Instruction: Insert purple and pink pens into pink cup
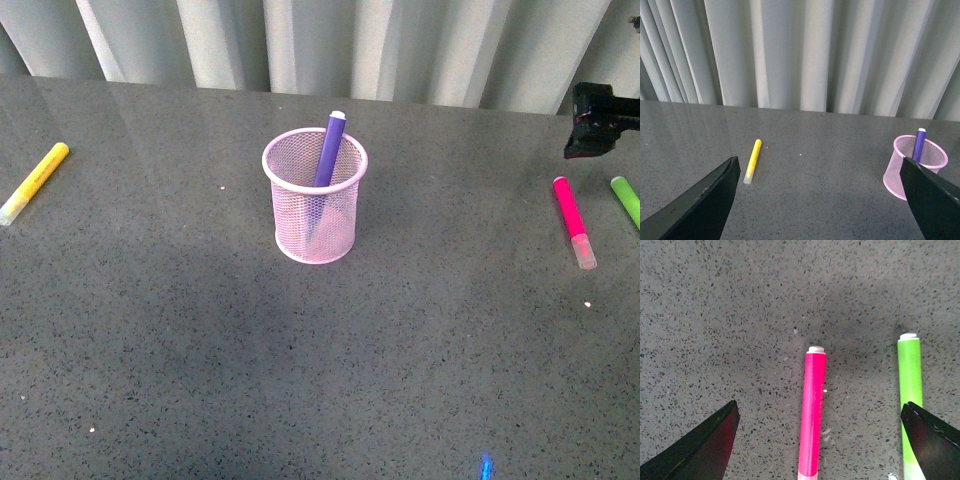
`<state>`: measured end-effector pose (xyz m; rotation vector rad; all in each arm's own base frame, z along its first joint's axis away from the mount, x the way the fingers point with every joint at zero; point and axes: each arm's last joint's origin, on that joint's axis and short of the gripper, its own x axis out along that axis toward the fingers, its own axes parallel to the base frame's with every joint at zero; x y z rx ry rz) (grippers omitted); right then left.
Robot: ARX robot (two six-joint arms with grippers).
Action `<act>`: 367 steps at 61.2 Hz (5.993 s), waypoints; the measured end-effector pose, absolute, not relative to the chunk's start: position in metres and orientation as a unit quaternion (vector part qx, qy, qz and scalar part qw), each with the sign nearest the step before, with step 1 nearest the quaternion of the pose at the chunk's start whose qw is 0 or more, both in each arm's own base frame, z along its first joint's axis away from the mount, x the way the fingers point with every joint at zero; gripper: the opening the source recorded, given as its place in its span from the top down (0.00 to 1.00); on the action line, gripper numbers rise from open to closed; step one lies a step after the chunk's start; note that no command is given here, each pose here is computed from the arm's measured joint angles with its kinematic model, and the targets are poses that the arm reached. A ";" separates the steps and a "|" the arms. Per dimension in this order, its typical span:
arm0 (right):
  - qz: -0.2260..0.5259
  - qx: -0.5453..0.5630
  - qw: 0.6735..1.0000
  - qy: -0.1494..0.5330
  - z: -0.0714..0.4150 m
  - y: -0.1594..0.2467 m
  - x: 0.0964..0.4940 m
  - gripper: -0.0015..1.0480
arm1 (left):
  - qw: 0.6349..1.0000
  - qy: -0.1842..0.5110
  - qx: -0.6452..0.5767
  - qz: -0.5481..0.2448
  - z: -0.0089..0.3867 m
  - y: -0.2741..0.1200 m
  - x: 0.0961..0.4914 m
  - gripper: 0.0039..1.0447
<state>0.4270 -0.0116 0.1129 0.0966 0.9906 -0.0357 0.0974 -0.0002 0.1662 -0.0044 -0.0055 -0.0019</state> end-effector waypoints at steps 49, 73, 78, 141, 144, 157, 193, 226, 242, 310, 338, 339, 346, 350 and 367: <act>-0.012 0.057 0.868 0.493 0.079 0.001 0.441 0.07 | 1.000 -0.003 -0.002 -0.001 0.166 0.000 0.097 0.06; -0.018 0.055 0.861 0.506 0.066 0.000 0.442 0.07 | 1.000 -0.003 -0.002 -0.001 0.166 0.000 0.097 0.06; -0.018 0.054 0.860 0.507 0.065 0.000 0.441 0.07 | 1.000 -0.003 -0.002 -0.001 0.166 0.000 0.097 0.06; 0.010 0.006 0.911 0.412 0.076 -0.002 0.433 0.89 | 1.000 -0.003 -0.002 -0.001 0.166 0.000 0.097 0.06; 0.023 -0.021 0.929 0.368 0.085 0.002 0.431 0.89 | 1.000 -0.003 -0.002 -0.001 0.166 0.000 0.097 0.06; 0.136 -0.094 0.977 0.133 0.158 0.057 0.417 0.89 | 1.000 -0.003 -0.002 -0.001 0.166 0.000 0.097 0.06; 0.312 -0.033 0.949 -0.043 0.150 0.207 0.367 0.89 | 1.000 -0.003 -0.002 -0.001 0.166 0.000 0.097 0.06; 0.327 -0.003 0.945 -0.022 0.129 0.227 0.367 0.89 | 1.000 -0.003 -0.002 -0.001 0.166 0.000 0.097 0.06; 0.321 -0.003 0.947 -0.015 0.119 0.224 0.367 0.89 | 1.000 -0.003 -0.002 -0.001 0.166 0.000 0.097 0.06; 0.186 0.004 0.982 0.046 0.153 0.159 0.347 0.07 | 1.000 -0.003 -0.002 -0.001 0.166 0.000 0.097 0.06; 0.007 -0.028 0.994 0.109 0.170 0.077 0.290 0.18 | 1.000 -0.003 -0.002 -0.001 0.166 0.000 0.097 0.06; 0.007 -0.025 0.995 0.099 0.170 0.076 0.289 0.19 | 1.000 -0.003 -0.002 -0.001 0.166 0.000 0.097 0.06; 0.012 -0.002 1.000 0.012 0.171 0.057 0.258 0.42 | 1.000 -0.003 -0.002 0.000 0.166 0.000 0.097 0.06; 0.005 0.002 1.000 -0.008 0.171 0.047 0.247 0.53 | 1.000 -0.003 -0.002 -0.001 0.166 0.000 0.097 0.06; 0.007 -0.002 1.000 0.007 0.161 0.025 0.203 0.97 | 1.000 -0.003 -0.002 -0.001 0.166 0.000 0.097 0.06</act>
